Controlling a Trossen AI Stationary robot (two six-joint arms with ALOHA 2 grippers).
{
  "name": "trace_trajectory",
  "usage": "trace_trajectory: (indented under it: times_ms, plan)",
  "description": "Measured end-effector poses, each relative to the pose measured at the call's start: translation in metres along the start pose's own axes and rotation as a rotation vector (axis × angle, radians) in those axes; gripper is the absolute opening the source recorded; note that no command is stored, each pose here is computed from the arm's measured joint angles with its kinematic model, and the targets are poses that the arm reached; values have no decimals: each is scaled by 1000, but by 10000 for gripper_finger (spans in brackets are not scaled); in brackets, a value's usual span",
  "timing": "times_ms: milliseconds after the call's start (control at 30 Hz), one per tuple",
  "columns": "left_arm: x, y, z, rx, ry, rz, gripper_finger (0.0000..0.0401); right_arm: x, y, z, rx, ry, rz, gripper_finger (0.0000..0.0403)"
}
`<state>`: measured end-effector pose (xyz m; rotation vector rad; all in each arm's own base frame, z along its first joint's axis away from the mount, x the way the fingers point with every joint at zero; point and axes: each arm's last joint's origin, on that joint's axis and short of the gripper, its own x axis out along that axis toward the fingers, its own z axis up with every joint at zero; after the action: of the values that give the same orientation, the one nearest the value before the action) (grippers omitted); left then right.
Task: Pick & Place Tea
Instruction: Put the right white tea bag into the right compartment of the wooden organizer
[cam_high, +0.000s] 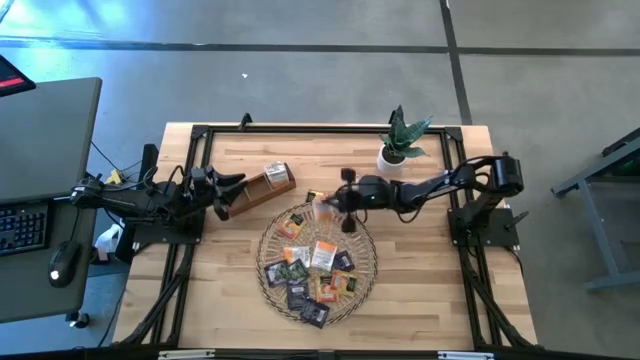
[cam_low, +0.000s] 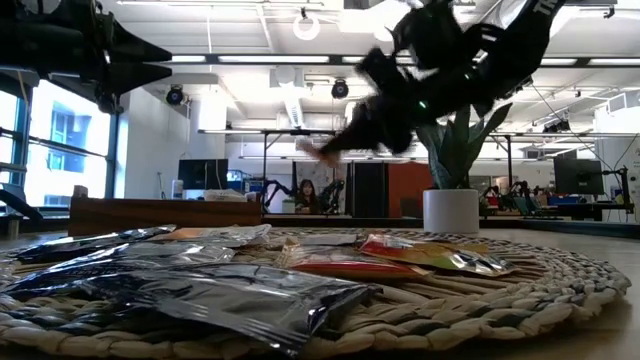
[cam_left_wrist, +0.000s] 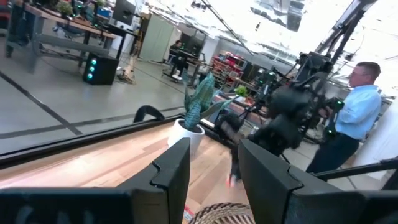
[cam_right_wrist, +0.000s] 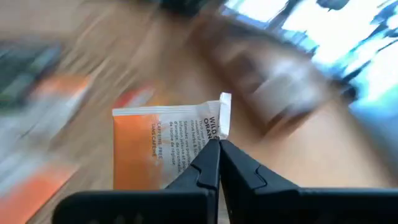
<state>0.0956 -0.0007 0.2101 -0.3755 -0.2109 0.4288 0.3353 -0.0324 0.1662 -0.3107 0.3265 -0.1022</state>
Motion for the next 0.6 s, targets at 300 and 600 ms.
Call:
trace_trajectory:
  times_ms: [300, 600]
  plan:
    - [0, 1, 2, -7, -28, 57, 135, 3, -25, 40, -70, -286, -268, 1]
    - [0, 1, 8, -24, -90, 84, 135, 95, -26, 53, -228, -35, -278, 1]
